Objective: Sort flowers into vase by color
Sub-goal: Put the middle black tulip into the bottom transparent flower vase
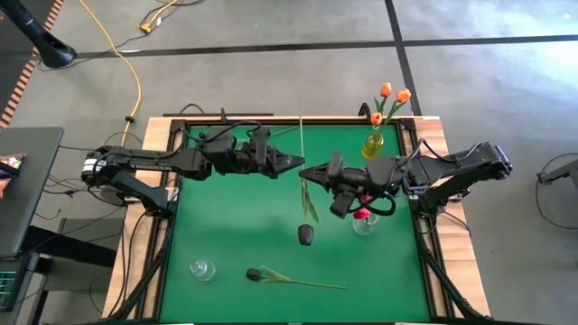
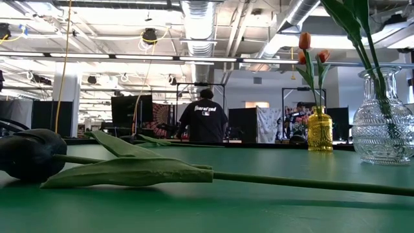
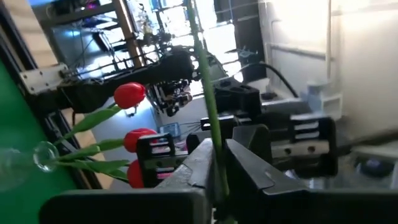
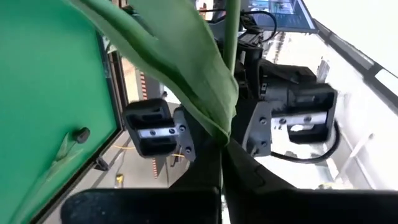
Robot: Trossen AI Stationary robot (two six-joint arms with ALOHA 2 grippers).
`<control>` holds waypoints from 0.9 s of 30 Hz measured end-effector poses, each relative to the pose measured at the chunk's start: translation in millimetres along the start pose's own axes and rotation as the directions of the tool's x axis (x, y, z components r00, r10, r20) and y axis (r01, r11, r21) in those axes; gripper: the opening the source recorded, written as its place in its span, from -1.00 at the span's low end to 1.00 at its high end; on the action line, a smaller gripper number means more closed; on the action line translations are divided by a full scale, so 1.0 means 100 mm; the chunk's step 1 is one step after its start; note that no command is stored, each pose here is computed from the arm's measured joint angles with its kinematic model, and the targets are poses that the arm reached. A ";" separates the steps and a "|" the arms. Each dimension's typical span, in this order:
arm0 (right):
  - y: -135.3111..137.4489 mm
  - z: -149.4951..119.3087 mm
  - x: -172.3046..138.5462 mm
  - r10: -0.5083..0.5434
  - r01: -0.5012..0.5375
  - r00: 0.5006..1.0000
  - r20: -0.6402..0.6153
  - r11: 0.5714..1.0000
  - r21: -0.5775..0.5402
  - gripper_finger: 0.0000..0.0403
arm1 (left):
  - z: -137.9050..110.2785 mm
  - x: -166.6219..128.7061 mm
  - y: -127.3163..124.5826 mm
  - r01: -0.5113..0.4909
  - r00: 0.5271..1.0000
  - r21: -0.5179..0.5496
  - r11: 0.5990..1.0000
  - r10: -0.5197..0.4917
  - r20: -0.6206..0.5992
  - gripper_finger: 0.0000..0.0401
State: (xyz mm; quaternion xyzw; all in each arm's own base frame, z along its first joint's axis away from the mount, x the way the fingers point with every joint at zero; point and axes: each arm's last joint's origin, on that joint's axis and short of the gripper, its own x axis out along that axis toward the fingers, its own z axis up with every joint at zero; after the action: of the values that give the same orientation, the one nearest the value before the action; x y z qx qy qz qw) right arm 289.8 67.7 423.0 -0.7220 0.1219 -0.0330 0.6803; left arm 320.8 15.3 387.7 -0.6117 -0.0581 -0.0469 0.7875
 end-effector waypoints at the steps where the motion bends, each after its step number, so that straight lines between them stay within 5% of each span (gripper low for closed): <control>1: 0.00 0.00 0.00 0.000 0.000 1.000 0.000 1.000 0.015 -0.88 | 0.01 0.00 0.00 0.001 1.000 0.033 0.999 -0.001 -0.006 -0.81; 8: -0.01 -0.01 0.00 -0.004 0.004 1.000 -0.005 0.991 0.136 -0.87 | 0.19 -0.06 -0.03 0.068 0.996 0.315 0.947 -0.045 -0.078 -0.37; 12: 0.00 -0.01 -0.01 0.001 0.001 1.000 -0.007 0.981 0.196 -0.87 | 0.35 -0.19 -0.12 0.058 0.998 0.428 0.902 -0.053 -0.023 -0.16; 16: -0.04 -0.04 -0.05 -0.015 0.024 0.999 -0.038 0.967 0.253 -0.87 | 0.51 -0.38 -0.13 -0.073 0.997 0.557 0.827 0.065 0.034 -0.05; 18: -0.09 -0.08 -0.10 -0.043 0.066 0.996 -0.075 0.937 0.344 -0.87 | 0.55 -0.48 -0.09 -0.171 0.984 0.637 0.752 0.161 0.075 -0.03; 22: -0.21 -0.19 -0.17 -0.086 0.133 0.991 -0.104 0.759 0.638 -0.87 | 0.43 -0.54 -0.14 -0.191 0.974 0.812 0.552 0.207 0.088 -0.03; 27: -0.41 -0.42 -0.27 -0.119 0.139 0.988 -0.098 0.415 0.899 -0.87 | 0.20 -0.49 -0.24 -0.101 0.988 0.944 0.313 0.142 0.059 -0.03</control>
State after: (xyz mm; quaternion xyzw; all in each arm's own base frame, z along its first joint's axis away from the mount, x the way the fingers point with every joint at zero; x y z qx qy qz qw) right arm 260.1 34.2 469.4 -0.2518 0.0360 -0.1518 0.9551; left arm 268.3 28.9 408.7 -0.0411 -0.0143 0.0441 0.9981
